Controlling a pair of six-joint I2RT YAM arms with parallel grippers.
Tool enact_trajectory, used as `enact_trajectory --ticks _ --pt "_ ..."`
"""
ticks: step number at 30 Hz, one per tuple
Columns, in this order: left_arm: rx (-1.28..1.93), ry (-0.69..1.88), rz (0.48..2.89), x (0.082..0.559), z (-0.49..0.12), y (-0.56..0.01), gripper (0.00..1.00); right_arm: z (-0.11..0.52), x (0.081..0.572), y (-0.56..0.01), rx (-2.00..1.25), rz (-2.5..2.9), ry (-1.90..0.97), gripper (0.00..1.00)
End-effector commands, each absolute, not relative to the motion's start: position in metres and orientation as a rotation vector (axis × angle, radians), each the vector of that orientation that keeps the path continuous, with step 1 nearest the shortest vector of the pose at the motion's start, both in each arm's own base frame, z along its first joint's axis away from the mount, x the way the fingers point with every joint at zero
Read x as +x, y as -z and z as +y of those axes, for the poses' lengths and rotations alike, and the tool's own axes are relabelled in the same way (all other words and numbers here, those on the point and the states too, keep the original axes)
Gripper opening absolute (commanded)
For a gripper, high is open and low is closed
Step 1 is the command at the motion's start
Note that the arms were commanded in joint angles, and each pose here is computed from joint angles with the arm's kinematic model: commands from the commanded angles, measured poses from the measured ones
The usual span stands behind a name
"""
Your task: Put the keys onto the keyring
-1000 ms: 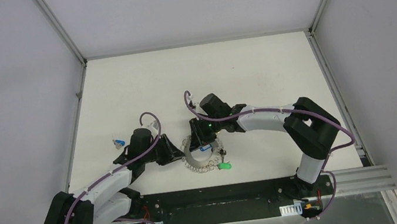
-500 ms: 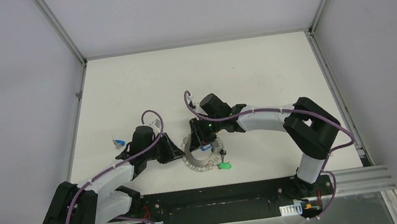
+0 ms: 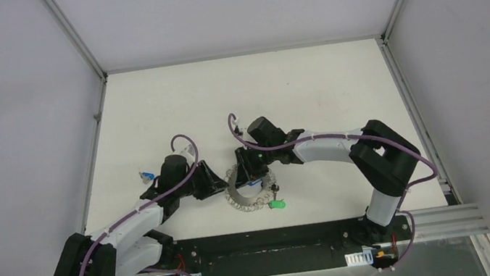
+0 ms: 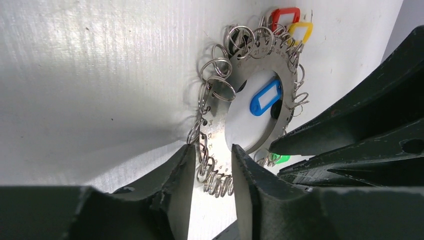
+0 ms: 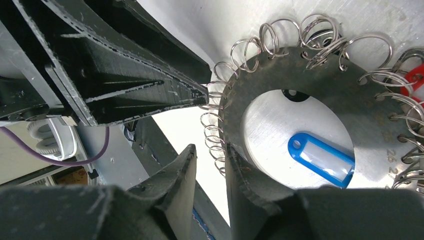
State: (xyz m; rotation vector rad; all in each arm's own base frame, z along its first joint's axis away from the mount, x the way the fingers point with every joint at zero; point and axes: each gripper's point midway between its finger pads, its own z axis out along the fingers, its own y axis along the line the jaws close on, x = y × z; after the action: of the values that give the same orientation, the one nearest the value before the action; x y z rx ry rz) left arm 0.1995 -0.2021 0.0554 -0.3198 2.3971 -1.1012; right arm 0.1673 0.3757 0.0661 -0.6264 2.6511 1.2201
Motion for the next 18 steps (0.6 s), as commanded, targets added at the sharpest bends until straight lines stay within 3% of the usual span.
enact_trajectory --ticks 1,4,12,18 --pt "-0.335 1.079 2.35 0.21 -0.202 -0.069 0.3 0.379 0.173 -0.08 -0.642 2.582 -1.247 0.3" --pt "-0.314 1.035 2.377 0.208 -0.198 -0.069 0.27 0.379 0.173 -0.08 -0.641 2.58 -1.246 0.3" --pt "-0.302 0.907 2.376 0.212 -0.183 -0.07 0.36 0.379 0.173 -0.081 -0.641 2.58 -1.247 0.3" --pt "-0.287 0.91 2.406 0.217 -0.188 -0.062 0.32 0.379 0.172 -0.08 -0.64 2.583 -1.247 0.3"
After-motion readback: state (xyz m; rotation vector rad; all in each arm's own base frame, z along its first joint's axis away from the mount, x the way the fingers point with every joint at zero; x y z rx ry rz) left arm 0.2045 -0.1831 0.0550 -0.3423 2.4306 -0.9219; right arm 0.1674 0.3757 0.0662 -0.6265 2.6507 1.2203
